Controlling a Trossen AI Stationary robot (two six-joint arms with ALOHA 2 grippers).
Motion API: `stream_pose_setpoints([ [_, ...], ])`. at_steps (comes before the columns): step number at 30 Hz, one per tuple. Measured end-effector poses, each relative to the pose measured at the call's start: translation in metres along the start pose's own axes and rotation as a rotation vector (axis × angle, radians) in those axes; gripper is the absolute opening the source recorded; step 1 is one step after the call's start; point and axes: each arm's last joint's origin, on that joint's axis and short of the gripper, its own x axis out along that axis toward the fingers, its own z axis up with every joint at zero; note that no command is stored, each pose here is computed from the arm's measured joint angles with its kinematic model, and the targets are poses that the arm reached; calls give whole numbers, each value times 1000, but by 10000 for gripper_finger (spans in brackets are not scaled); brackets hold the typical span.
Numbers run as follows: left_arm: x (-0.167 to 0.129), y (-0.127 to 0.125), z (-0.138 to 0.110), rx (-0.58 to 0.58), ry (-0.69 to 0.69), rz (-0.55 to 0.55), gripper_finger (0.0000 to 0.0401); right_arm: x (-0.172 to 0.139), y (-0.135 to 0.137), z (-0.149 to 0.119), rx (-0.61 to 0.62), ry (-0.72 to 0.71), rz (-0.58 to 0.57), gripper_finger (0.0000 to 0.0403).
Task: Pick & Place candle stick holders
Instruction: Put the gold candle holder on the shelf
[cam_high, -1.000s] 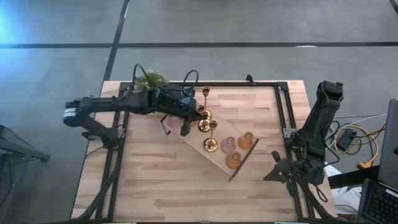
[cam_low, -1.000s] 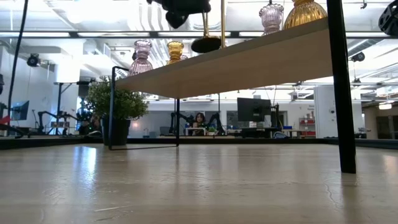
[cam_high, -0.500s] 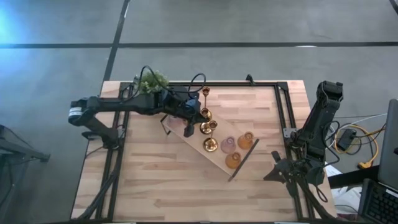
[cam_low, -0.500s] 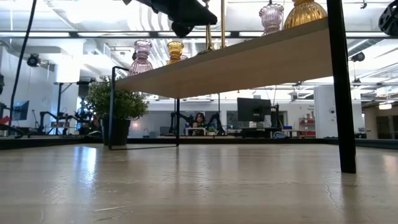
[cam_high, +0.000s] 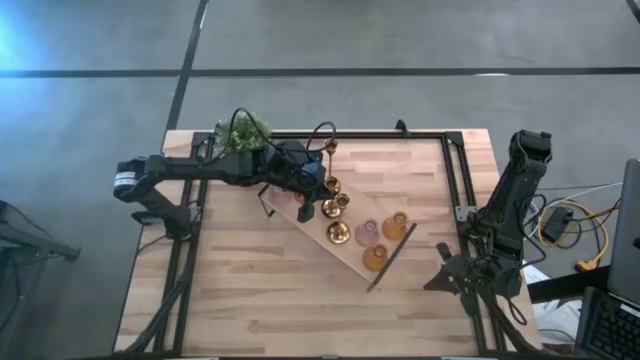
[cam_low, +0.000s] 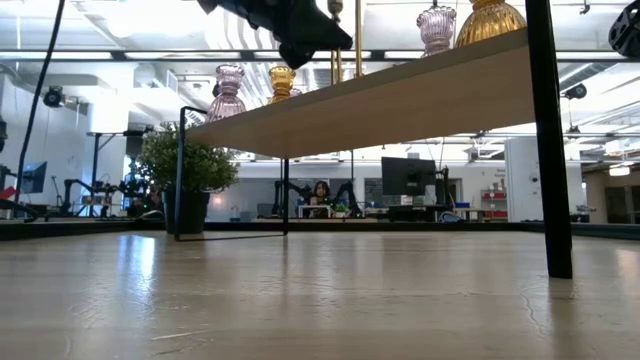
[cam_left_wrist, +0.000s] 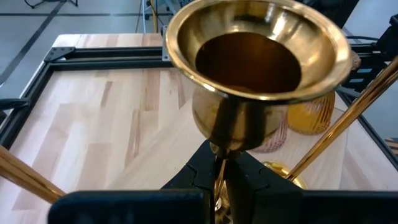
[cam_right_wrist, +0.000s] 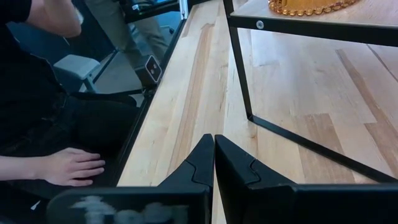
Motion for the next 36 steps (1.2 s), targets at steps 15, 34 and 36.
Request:
stream_pose_setpoints([
  [15, 3, 1, -5, 0, 17, 5, 18, 0, 0, 0, 0, 0, 0, 8],
  [34, 10, 2, -13, -4, 31, 8, 18, 0, 0, 0, 0, 0, 0, 8],
  [36, 10, 2, -13, -4, 31, 8, 18, 0, 0, 0, 0, 0, 0, 8],
])
